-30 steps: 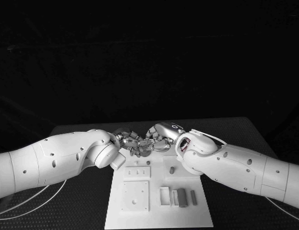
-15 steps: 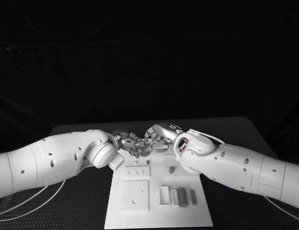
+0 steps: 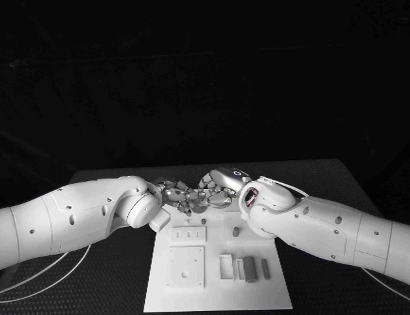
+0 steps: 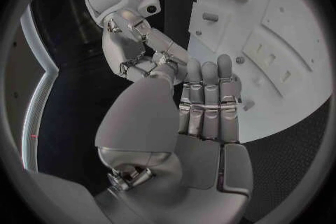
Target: Assemble the parts on the task board
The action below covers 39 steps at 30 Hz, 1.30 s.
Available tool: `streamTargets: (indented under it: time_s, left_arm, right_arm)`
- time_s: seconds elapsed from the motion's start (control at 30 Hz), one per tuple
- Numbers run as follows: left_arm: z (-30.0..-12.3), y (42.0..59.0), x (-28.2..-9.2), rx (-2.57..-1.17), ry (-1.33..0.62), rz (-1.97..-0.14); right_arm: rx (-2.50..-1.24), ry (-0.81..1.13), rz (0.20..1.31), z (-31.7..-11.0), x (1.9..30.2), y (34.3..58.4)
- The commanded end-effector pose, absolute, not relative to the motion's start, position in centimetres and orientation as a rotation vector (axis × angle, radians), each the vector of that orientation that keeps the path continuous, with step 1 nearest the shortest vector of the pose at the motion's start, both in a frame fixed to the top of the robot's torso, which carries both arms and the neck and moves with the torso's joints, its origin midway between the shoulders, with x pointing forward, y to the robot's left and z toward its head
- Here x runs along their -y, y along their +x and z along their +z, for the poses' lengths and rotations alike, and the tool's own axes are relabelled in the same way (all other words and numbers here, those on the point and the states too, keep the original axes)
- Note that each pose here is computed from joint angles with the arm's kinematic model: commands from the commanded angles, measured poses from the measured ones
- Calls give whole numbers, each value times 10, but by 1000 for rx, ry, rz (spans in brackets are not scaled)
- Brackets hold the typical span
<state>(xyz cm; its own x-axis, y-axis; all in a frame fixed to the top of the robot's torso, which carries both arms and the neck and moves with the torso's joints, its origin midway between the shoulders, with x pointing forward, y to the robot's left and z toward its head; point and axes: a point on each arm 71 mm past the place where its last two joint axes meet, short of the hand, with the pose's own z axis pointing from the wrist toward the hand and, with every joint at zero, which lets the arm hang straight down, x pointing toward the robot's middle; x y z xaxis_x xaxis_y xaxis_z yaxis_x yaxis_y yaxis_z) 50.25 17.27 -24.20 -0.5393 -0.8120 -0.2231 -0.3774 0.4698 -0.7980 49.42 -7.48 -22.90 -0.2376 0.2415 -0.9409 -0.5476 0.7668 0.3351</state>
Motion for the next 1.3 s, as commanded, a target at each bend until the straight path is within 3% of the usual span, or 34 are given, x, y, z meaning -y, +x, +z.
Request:
streamTargets:
  time_s: [0.03,0.47,0.87,1.3]
  left_arm:
    - [-235,503,-166,-2124,-996,-1050]
    - [-237,506,-175,-2134,-952,-991]
    - [-239,507,-180,-2191,-667,-802]
    - [-239,513,-179,-2146,-504,-624]
  right_arm:
    - [-1694,-238,717,-237,80,495]
    - [-1689,-192,684,-238,107,500]
    - [-1656,-107,613,-233,154,510]
    - [-1654,-56,607,-230,167,514]
